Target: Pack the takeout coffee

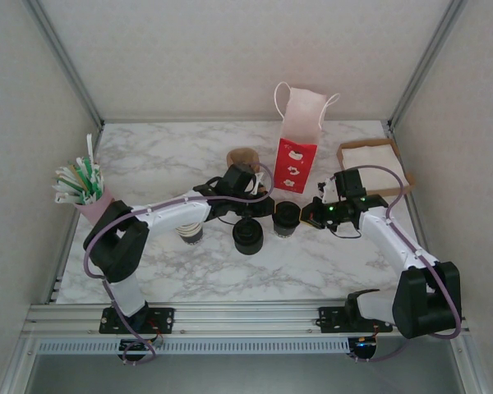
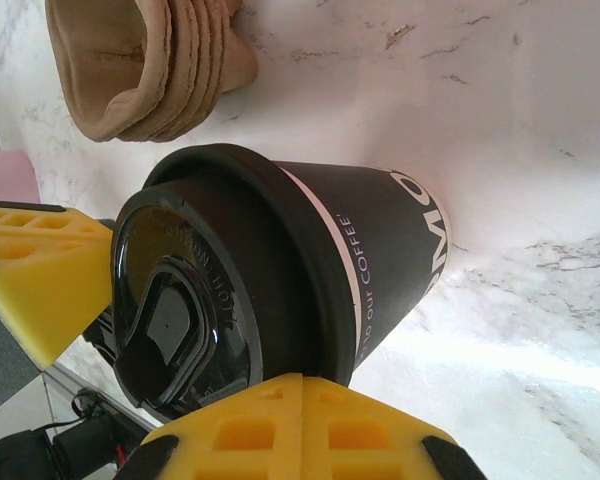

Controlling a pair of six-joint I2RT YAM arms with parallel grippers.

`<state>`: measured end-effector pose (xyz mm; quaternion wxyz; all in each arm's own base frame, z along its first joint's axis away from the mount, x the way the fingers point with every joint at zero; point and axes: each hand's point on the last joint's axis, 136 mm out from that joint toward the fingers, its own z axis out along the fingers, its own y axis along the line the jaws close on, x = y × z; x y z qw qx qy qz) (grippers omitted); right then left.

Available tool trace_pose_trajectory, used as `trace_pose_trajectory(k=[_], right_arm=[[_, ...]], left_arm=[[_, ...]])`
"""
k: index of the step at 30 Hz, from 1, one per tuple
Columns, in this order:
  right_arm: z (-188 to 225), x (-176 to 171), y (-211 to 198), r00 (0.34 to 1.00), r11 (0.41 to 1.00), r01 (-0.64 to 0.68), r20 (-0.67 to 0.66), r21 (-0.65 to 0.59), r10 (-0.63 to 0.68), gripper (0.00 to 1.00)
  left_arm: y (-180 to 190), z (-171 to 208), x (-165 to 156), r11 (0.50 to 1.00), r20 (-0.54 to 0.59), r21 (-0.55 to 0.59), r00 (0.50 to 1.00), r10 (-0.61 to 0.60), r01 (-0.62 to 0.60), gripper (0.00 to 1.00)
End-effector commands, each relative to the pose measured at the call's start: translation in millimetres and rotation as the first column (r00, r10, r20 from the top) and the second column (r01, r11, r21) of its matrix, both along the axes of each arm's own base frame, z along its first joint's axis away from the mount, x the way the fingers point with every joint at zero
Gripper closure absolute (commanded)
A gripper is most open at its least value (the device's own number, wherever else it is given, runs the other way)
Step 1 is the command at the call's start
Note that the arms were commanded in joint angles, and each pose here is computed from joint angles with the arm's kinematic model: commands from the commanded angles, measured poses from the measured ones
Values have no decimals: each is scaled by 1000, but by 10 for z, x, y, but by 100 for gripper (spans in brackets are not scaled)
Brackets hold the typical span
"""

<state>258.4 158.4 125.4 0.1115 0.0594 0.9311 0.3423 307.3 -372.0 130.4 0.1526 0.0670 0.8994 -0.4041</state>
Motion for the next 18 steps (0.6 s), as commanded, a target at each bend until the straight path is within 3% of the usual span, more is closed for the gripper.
trace_pose_trajectory(k=[1,6,12,14,18], right_arm=[[-44,-97,-5,999,1000,-6,-39,-19,5,100],[234,-43,-21,999,1000,5,37,-16,-4,96],[385,28,-96,995,998,35,99,-51,-29,76],[393,84,-129,992,997,47,117,-68,-39,65],[391,227,-132,988,996,58,144,-68,-48,49]], left_arm=[[28,32,-120,1000,-26,13,1000,-9,10,89],[87,251,9,1000,20,12,1000,17,-17,86],[127,528,143,999,71,5,997,33,-33,76],[158,619,186,999,88,3,995,40,-40,72],[260,781,256,998,120,-2,991,63,-63,58]])
